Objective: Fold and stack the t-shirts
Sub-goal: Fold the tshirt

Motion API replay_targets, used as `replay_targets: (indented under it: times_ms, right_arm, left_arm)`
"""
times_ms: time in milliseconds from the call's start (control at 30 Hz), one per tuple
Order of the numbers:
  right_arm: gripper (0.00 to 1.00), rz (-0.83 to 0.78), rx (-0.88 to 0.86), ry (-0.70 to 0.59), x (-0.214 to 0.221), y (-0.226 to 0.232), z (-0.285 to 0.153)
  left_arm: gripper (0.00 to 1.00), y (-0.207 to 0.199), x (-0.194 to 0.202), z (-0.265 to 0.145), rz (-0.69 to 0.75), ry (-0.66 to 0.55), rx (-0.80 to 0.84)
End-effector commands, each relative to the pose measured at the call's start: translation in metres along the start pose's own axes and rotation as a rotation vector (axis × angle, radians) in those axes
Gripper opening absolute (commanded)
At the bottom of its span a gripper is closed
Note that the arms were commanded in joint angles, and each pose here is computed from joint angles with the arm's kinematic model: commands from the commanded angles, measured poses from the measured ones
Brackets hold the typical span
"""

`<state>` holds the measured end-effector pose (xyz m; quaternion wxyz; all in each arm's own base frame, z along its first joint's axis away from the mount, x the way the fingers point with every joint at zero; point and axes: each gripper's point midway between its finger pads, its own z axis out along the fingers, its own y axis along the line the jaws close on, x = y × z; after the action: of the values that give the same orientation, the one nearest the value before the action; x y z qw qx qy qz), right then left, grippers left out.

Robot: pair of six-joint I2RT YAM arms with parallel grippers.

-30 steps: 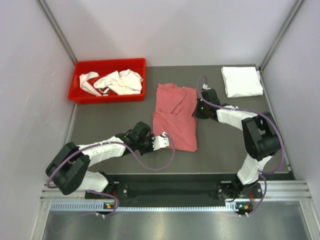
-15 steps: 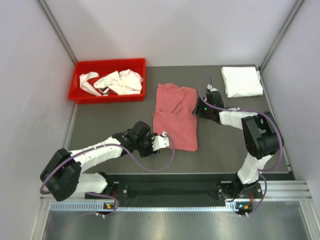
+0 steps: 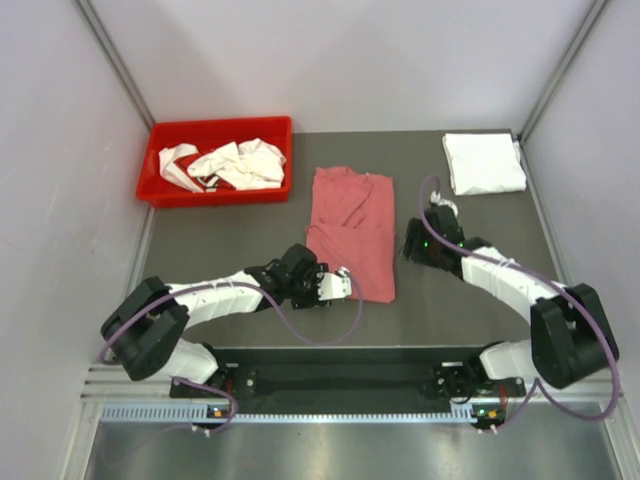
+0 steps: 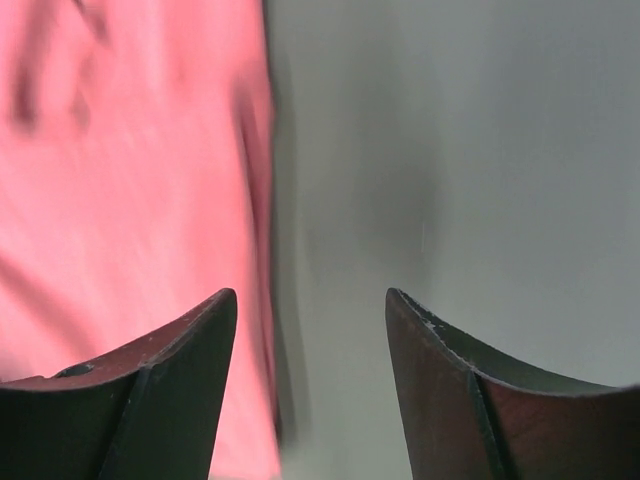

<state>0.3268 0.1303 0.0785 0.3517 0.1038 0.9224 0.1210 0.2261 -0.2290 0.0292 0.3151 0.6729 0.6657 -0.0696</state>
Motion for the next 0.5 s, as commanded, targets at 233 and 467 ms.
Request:
replay_targets:
  times_ms: [233, 467]
  right_arm:
    - [0.60, 0.064, -0.093, 0.216, 0.121, 0.016, -0.043]
    - [0.61, 0.103, -0.156, 0.241, 0.137, 0.036, -0.030]
  left_arm:
    - [0.19, -0.007, 0.004, 0.012, -0.019, 0.001, 0.019]
    - [0.00, -0.014, 0.004, 0.003, -0.044, -0.012, 0.039]
